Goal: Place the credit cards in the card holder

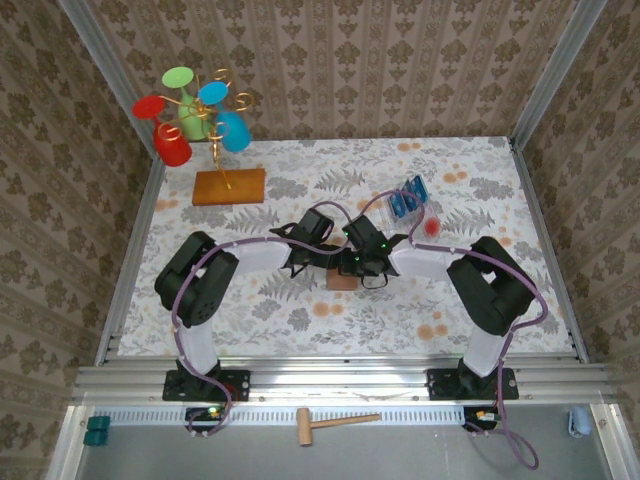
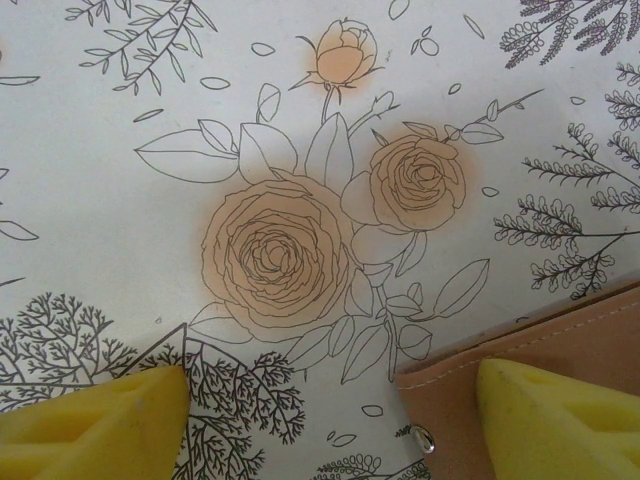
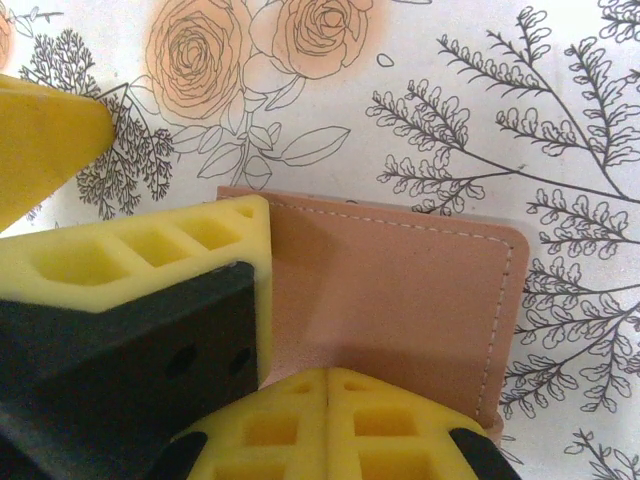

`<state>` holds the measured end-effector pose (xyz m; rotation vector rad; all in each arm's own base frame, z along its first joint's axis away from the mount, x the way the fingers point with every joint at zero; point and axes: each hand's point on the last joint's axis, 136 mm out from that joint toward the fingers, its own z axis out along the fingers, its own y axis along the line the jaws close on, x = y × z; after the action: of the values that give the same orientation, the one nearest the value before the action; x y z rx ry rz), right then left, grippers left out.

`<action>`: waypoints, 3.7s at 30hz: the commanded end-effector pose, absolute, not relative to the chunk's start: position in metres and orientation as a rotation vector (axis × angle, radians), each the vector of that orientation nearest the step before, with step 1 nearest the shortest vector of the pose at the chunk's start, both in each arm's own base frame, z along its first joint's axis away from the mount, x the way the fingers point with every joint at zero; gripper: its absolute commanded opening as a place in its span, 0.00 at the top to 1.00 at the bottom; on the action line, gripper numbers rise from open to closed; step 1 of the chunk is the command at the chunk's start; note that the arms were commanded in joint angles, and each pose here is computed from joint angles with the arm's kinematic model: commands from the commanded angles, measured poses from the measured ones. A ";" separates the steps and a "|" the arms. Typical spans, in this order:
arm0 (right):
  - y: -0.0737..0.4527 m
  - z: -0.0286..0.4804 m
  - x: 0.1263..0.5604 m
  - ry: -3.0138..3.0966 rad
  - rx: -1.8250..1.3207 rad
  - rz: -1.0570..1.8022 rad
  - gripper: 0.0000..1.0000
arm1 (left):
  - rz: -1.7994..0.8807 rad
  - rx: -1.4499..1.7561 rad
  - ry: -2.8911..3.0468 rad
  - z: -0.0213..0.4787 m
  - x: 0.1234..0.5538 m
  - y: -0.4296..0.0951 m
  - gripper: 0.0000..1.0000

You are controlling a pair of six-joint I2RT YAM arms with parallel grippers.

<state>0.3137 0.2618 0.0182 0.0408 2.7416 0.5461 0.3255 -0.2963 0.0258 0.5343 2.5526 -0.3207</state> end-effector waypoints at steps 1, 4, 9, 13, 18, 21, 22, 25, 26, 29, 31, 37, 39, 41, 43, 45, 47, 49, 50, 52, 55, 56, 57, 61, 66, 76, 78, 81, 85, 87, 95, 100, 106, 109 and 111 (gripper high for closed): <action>0.187 -0.074 0.229 3.093 0.098 0.084 1.00 | -0.290 0.581 2.642 0.006 0.303 -0.287 0.23; 0.184 -0.062 0.232 3.076 0.074 0.063 1.00 | -0.294 0.576 2.639 0.008 0.304 -0.288 0.23; 0.180 -0.041 0.242 3.042 -0.001 -0.013 1.00 | -0.310 0.574 2.632 0.011 0.304 -0.289 0.23; 0.179 -0.032 0.248 3.027 -0.055 -0.062 1.00 | -0.328 0.575 2.634 0.011 0.303 -0.291 0.23; 0.172 -0.031 0.246 3.030 -0.106 -0.151 1.00 | -0.350 0.579 2.639 0.011 0.306 -0.296 0.23; 0.173 -0.040 0.243 3.051 -0.094 -0.142 1.00 | -0.359 0.585 2.642 0.010 0.307 -0.298 0.23; 0.172 -0.044 0.239 3.067 -0.087 -0.146 1.00 | -0.366 0.588 2.643 0.009 0.307 -0.300 0.23; 0.175 -0.056 0.237 3.076 -0.050 -0.115 1.00 | -0.370 0.587 2.651 0.007 0.307 -0.301 0.23; 0.174 -0.060 0.234 3.084 -0.037 -0.117 1.00 | -0.373 0.586 2.653 0.007 0.307 -0.301 0.23; 0.167 -0.070 0.225 3.108 0.007 -0.143 1.00 | -0.383 0.573 2.656 0.007 0.307 -0.300 0.23; 0.160 -0.077 0.215 3.131 0.027 -0.177 1.00 | -0.392 0.565 2.655 0.007 0.307 -0.300 0.23; 0.146 -0.072 0.200 3.163 -0.006 -0.236 1.00 | -0.412 0.549 2.652 0.010 0.310 -0.299 0.23; 0.151 -0.063 0.205 3.149 -0.037 -0.212 1.00 | -0.415 0.551 2.650 0.011 0.310 -0.300 0.23; 0.151 -0.054 0.207 3.159 -0.089 -0.233 1.00 | -0.421 0.552 2.646 0.012 0.310 -0.300 0.23; 0.154 -0.049 0.213 3.160 -0.139 -0.250 1.00 | -0.425 0.546 2.644 0.012 0.312 -0.300 0.23; 0.155 -0.048 0.216 3.166 -0.179 -0.280 1.00 | -0.425 0.548 2.645 0.012 0.312 -0.299 0.23; 0.155 -0.049 0.217 3.180 -0.208 -0.307 1.00 | -0.429 0.545 2.643 0.012 0.312 -0.299 0.23; 0.152 -0.052 0.214 3.198 -0.222 -0.335 1.00 | -0.439 0.544 2.642 0.013 0.313 -0.299 0.23; 0.150 -0.056 0.211 3.205 -0.227 -0.352 1.00 | -0.441 0.542 2.641 0.013 0.314 -0.299 0.23; 0.144 -0.065 0.204 3.220 -0.205 -0.386 1.00 | -0.447 0.540 2.639 0.014 0.315 -0.300 0.23; 0.138 -0.088 0.187 3.267 -0.148 -0.389 1.00 | -0.455 0.538 2.639 0.013 0.315 -0.301 0.23; 0.138 -0.095 0.182 3.287 -0.134 -0.387 1.00 | -0.458 0.537 2.642 0.013 0.315 -0.300 0.23; 0.139 -0.098 0.179 3.298 -0.125 -0.375 1.00 | -0.460 0.539 2.643 0.013 0.315 -0.301 0.23; 0.148 -0.080 0.194 3.246 -0.130 -0.323 1.00 | -0.471 0.539 2.644 0.014 0.315 -0.301 0.23; 0.169 -0.052 0.220 3.180 -0.162 -0.233 1.00 | -0.483 0.522 2.649 0.019 0.318 -0.300 0.23; 0.214 0.000 0.265 3.016 -0.112 0.045 0.83 | -0.553 0.414 2.632 0.047 0.349 -0.300 0.23; 0.221 0.010 0.272 2.984 -0.107 0.090 0.80 | -0.559 0.395 2.629 0.051 0.355 -0.300 0.23; 0.232 0.024 0.282 2.940 -0.116 0.157 0.78 | -0.584 0.367 2.623 0.056 0.363 -0.300 0.23; 0.246 0.042 0.293 2.894 -0.144 0.231 0.72 | -0.601 0.342 2.613 0.061 0.371 -0.298 0.23; 0.253 0.052 0.299 2.867 -0.157 0.270 0.69 | -0.608 0.331 2.606 0.064 0.376 -0.295 0.23; 0.259 0.096 0.311 2.774 -0.186 0.321 0.67 | -0.627 0.276 2.586 0.077 0.392 -0.282 0.23; 0.246 0.097 0.306 2.784 -0.182 0.266 0.67 | -0.640 0.221 2.564 0.088 0.403 -0.270 0.22; 0.219 0.081 0.293 2.828 -0.168 0.126 0.68 | -0.650 0.168 2.552 0.101 0.405 -0.249 0.22; 0.212 0.076 0.289 2.841 -0.175 0.084 0.68 | -0.654 0.166 2.568 0.100 0.397 -0.244 0.22; 0.211 0.072 0.288 2.849 -0.183 0.076 0.68 | -0.672 0.165 2.585 0.097 0.388 -0.243 0.22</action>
<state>0.2932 0.2255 0.0714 -0.1576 2.8444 0.1611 0.4043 -0.2432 0.0894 0.1649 2.5668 -0.6221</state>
